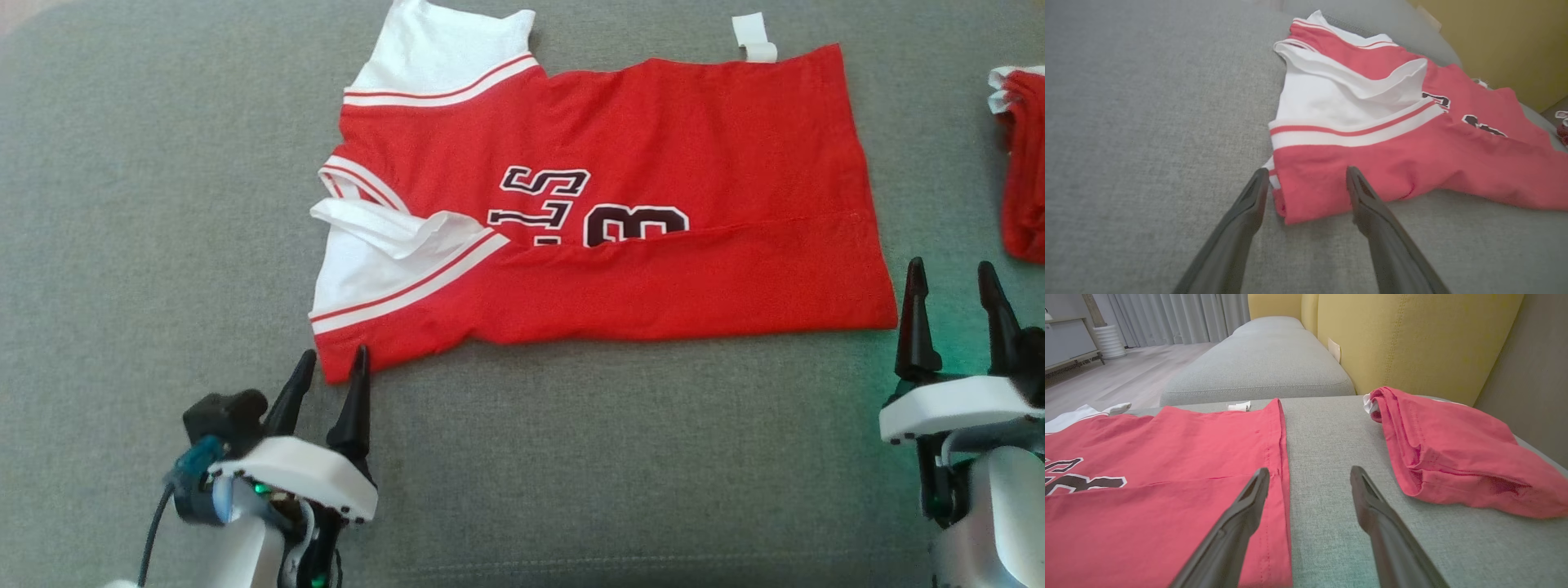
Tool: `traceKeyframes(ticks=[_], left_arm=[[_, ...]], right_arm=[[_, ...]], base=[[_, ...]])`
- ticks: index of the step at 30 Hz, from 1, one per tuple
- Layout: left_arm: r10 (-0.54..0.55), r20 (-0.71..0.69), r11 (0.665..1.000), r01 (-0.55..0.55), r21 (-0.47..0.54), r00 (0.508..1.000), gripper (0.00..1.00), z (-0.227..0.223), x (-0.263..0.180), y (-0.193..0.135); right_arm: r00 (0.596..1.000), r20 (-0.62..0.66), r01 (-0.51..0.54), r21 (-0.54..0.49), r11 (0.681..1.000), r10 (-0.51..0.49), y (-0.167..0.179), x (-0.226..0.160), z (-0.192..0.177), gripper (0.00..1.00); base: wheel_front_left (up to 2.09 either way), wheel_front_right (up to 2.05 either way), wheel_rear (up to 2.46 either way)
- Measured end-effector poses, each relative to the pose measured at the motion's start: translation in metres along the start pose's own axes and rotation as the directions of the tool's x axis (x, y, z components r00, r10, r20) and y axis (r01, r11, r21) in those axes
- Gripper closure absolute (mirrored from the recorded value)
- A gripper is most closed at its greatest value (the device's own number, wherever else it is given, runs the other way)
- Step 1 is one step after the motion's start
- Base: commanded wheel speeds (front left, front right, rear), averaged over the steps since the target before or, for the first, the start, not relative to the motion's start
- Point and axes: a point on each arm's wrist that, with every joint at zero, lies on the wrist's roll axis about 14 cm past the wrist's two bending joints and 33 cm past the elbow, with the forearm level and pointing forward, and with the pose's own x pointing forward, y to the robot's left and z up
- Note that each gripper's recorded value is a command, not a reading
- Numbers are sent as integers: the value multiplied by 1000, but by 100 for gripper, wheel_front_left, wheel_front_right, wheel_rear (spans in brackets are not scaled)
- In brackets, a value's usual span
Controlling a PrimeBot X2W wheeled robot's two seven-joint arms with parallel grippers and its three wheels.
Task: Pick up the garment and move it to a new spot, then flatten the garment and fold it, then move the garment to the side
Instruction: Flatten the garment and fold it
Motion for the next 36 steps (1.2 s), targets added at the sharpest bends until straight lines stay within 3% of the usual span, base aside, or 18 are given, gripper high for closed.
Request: traceKeyframes(ticks=[8, 9, 10, 11, 12, 13, 14, 27, 28, 29, 30, 36], left_arm=[[68, -119, 997, -65, 33, 990, 0, -20, 7, 9], [66, -130, 997, -62, 34, 989, 7, -21, 8, 8], [66, -138, 998, -62, 34, 988, 7, -22, 7, 8], [70, -140, 997, -66, 35, 988, 20, -22, 7, 9], [73, -143, 997, -68, 41, 987, 49, -22, 7, 10], [71, -146, 997, -65, 47, 987, 69, -22, 7, 10], [69, -155, 997, -62, 51, 986, 100, -24, 6, 9], [37, -104, 998, -31, 56, 994, 100, -6, -10, 1], [35, -102, 998, -29, 60, 994, 100, -5, -9, 1], [33, -100, 997, -27, 67, 994, 100, -3, -10, 1], [32, -95, 997, -25, 69, 995, 100, -1, -10, 1], [22, -74, 995, -14, 98, 997, 100, 10, -13, 2]], right_arm=[[1000, -7, 18, -2, 1000, -18, -7, -4, 1, 0], [1000, -13, 15, -2, 1000, -15, -6, -4, 0, 0], [1000, -20, 9, -3, 1000, -9, -4, -4, -2, 0], [1000, -27, -1, -3, 1000, 1, -1, -3, -4, 0], [999, -38, -11, -4, 1000, 11, 3, -3, -6, 0], [998, -58, -18, -2, 1000, 18, 5, -3, -11, 0], [997, -77, -22, 2, 1000, 22, 7, -3, -15, 0], [955, -291, -48, 43, 998, 58, 22, -4, -55, 0], [951, -302, -54, 50, 997, 67, 25, -3, -56, 24], [949, -308, -58, 58, 997, 73, 28, -2, -56, 72], [945, -316, -63, 65, 996, 81, 30, -1, -57, 100], [944, -315, -79, 77, 994, 100, 33, -2, -53, 100]], base=[[0, 0, 0], [0, 0, 0], [0, 0, 0], [0, 0, 0], [0, 0, 0], [0, 0, 0], [0, 0, 0], [0, 0, 0], [0, 0, 0], [0, 0, 0], [0, 0, 0], [0, 0, 0]])
